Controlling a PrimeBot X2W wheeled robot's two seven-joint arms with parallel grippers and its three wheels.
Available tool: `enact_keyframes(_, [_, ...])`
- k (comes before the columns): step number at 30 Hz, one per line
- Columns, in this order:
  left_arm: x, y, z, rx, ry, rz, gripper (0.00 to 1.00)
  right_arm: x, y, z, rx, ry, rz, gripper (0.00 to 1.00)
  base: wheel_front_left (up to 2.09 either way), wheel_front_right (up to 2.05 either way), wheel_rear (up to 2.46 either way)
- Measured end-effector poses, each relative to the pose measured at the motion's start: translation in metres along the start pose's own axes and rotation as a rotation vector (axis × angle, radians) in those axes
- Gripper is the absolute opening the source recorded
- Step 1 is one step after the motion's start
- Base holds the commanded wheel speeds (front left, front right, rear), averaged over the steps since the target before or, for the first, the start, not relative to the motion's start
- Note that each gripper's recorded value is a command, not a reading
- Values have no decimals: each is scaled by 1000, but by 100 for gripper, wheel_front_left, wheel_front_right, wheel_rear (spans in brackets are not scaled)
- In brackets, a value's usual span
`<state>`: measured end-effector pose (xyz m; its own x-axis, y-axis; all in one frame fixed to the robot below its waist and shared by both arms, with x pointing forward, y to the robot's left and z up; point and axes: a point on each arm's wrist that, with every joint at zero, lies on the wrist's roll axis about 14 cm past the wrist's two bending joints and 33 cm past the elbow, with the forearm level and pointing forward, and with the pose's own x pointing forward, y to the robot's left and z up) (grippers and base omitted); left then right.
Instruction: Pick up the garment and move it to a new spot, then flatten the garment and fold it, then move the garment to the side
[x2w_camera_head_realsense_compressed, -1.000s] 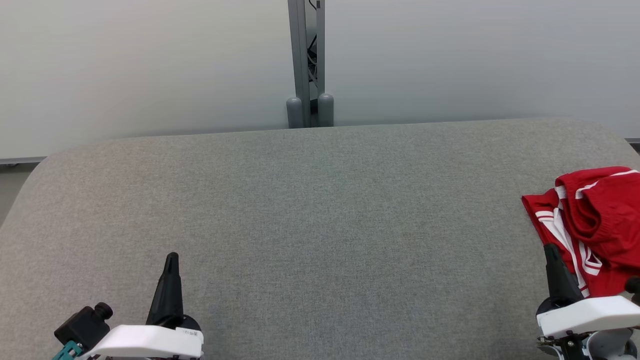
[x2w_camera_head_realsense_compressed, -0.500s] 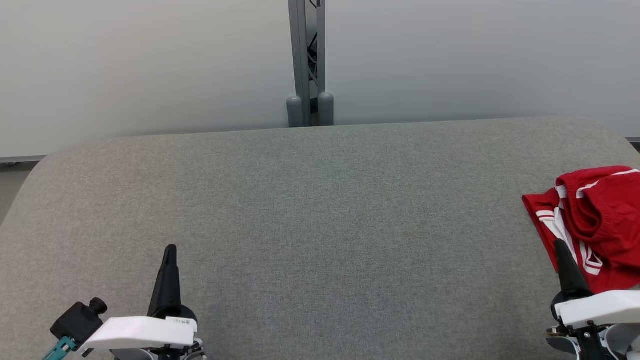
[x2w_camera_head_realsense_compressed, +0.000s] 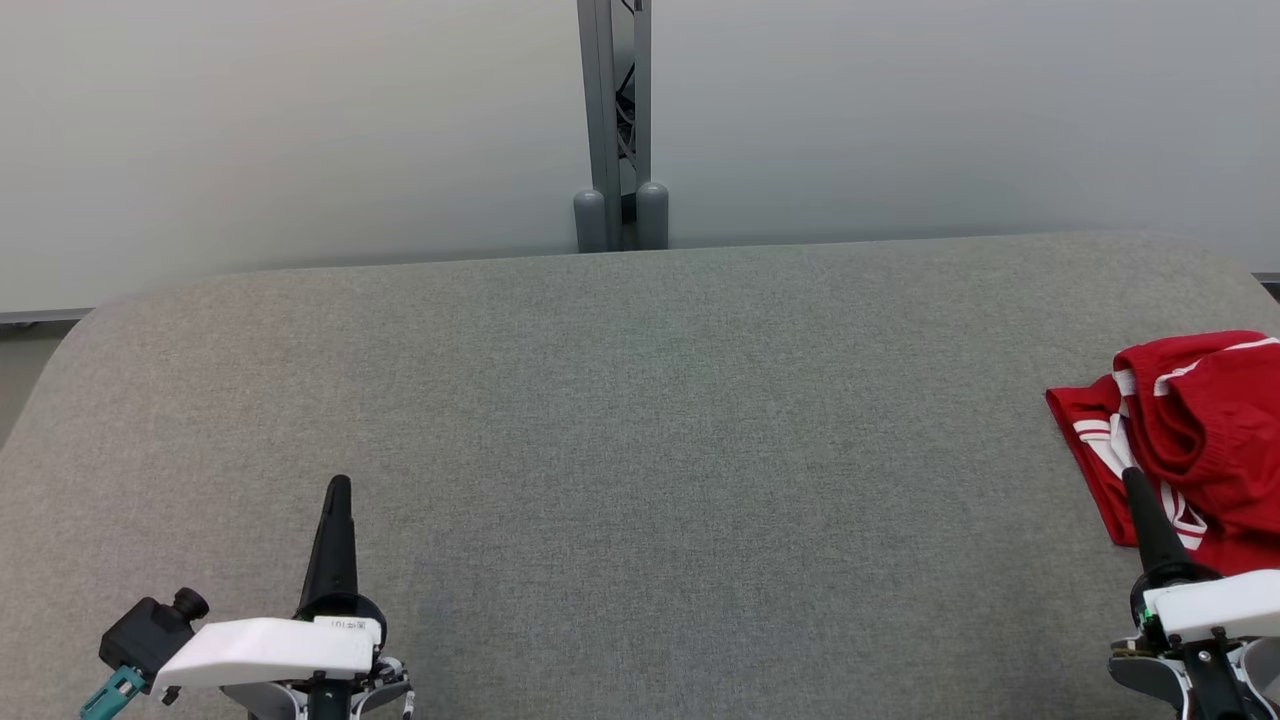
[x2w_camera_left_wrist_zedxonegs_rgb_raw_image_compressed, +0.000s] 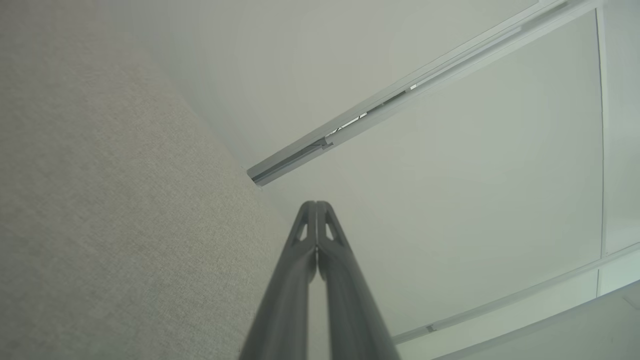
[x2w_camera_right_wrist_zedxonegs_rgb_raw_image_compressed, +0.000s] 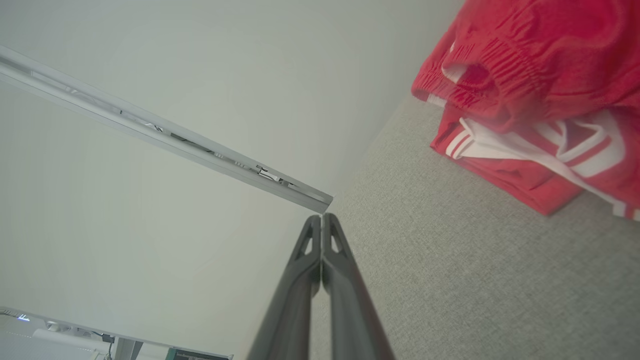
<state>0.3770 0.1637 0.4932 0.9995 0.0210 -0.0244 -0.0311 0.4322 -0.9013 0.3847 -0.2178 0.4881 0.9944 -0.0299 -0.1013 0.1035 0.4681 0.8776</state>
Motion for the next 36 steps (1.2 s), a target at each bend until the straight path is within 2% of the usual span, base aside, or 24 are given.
enact_keyframes(36, [10, -8, 1, -273, 7, -8, 0, 7, 3, 16, 305, 10, 42, 0, 0, 0, 0])
